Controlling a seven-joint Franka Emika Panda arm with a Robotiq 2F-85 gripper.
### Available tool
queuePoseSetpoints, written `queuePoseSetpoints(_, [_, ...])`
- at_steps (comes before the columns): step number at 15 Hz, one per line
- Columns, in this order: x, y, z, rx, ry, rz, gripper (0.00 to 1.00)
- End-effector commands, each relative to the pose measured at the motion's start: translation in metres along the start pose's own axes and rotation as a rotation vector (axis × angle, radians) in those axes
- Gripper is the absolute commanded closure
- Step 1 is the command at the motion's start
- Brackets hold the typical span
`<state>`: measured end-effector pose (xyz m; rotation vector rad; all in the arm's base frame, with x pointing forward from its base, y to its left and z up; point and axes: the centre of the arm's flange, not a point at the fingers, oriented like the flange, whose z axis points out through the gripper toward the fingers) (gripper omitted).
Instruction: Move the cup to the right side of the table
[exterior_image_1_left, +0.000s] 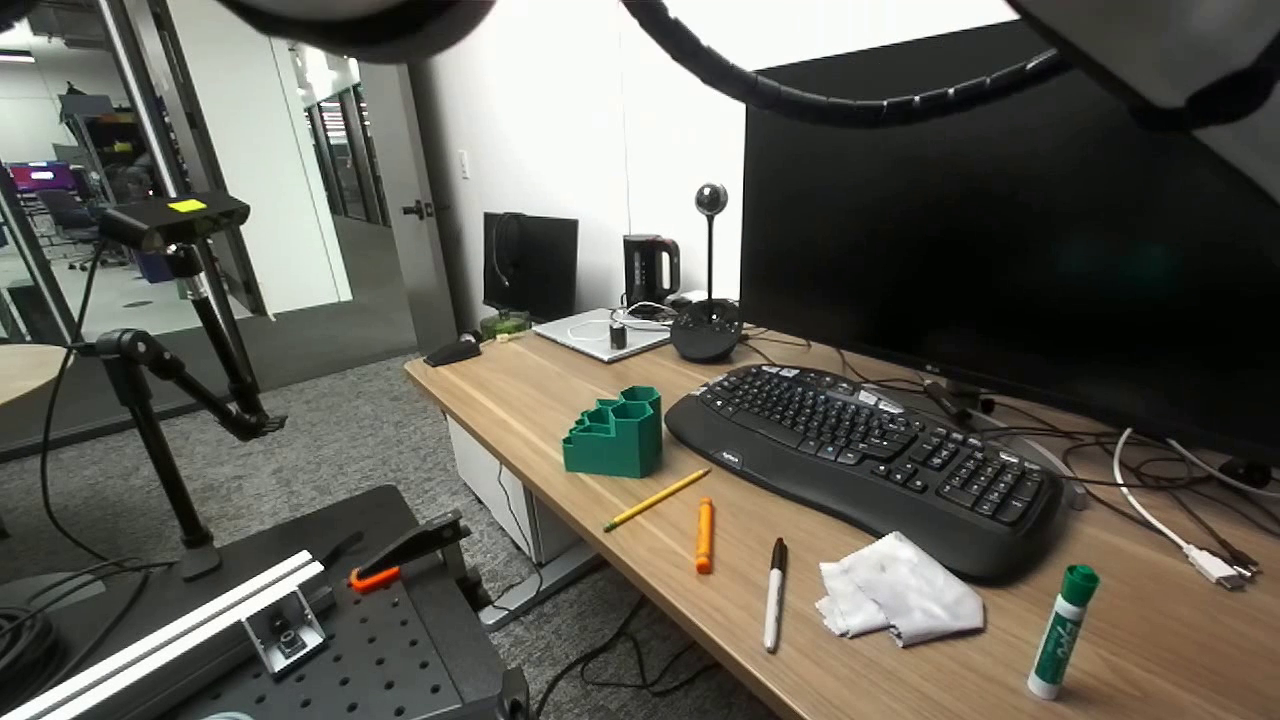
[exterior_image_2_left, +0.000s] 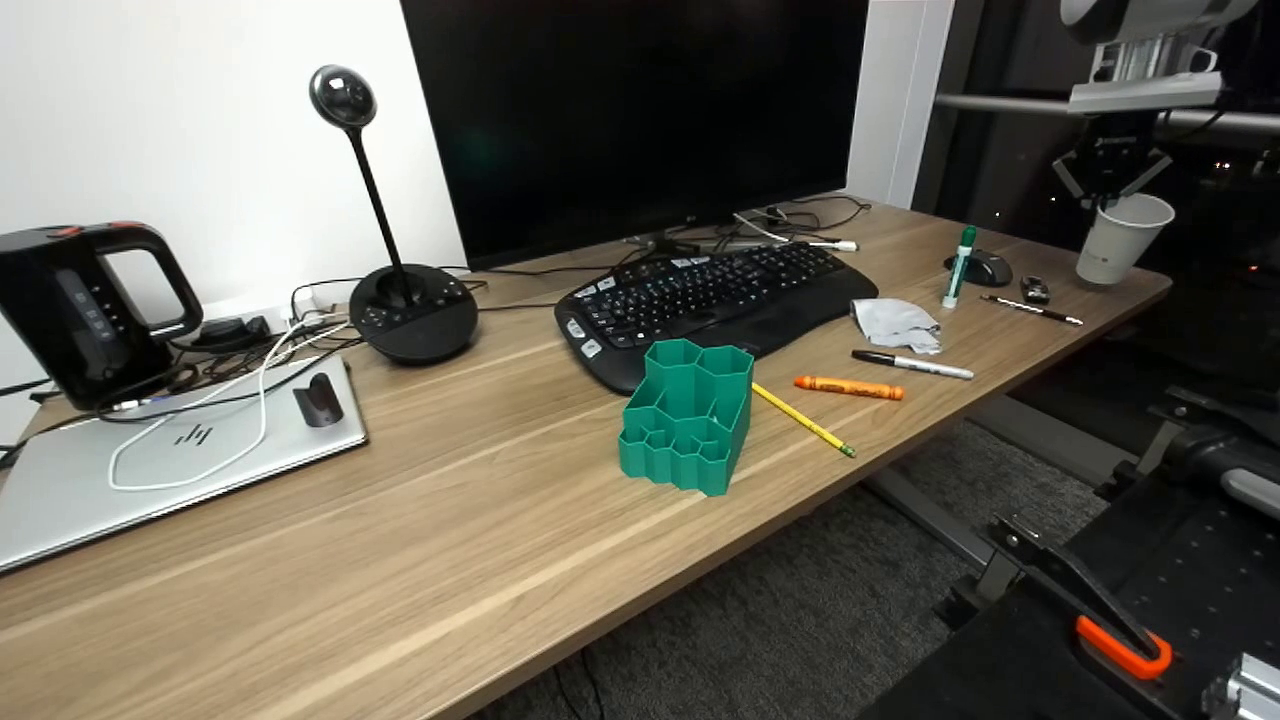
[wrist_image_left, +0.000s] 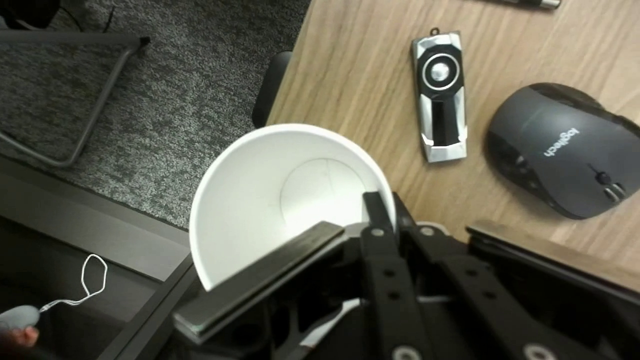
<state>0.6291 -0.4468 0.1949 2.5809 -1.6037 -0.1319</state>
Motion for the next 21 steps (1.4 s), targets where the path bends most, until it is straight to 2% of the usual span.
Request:
queuePoseSetpoints(1, [0.036,-0.032,0.013,0.034,-0.029,0.015,0.99])
queuePoseSetpoints(4, [0.038,-0.040,0.028,0.034,-0.042,0.014,0.99])
queuePoseSetpoints(6, [0.035,-0.036,0.022,0.031,-0.069,0.002,0.99])
queuePoseSetpoints(7, [0.034,-0.033,0.020,0.030,-0.084,-0.001,0.96])
queuePoseSetpoints(8, [0.031,-0.028,0.016,0.031,-0.107,-0.011,0.71])
queuePoseSetpoints(9, [0.028,-0.024,0.012,0.034,-0.126,-0.019,0.71])
queuePoseSetpoints(11, [0.018,-0.013,-0.004,0.044,-0.151,-0.038,0.59])
queuePoseSetpoints(15, [0.009,0.003,-0.042,0.045,-0.113,-0.075,0.30])
queuePoseSetpoints(17, [-0.011,0.016,-0.068,0.055,-0.102,-0.134,0.15])
queuePoseSetpoints(18, [0.011,-0.002,-0.040,0.043,-0.077,-0.088,0.08])
queuePoseSetpoints(19, [0.012,-0.001,-0.050,0.048,-0.070,-0.093,0.25])
queuePoseSetpoints(21, [0.011,-0.001,-0.048,0.046,-0.073,-0.093,0.10])
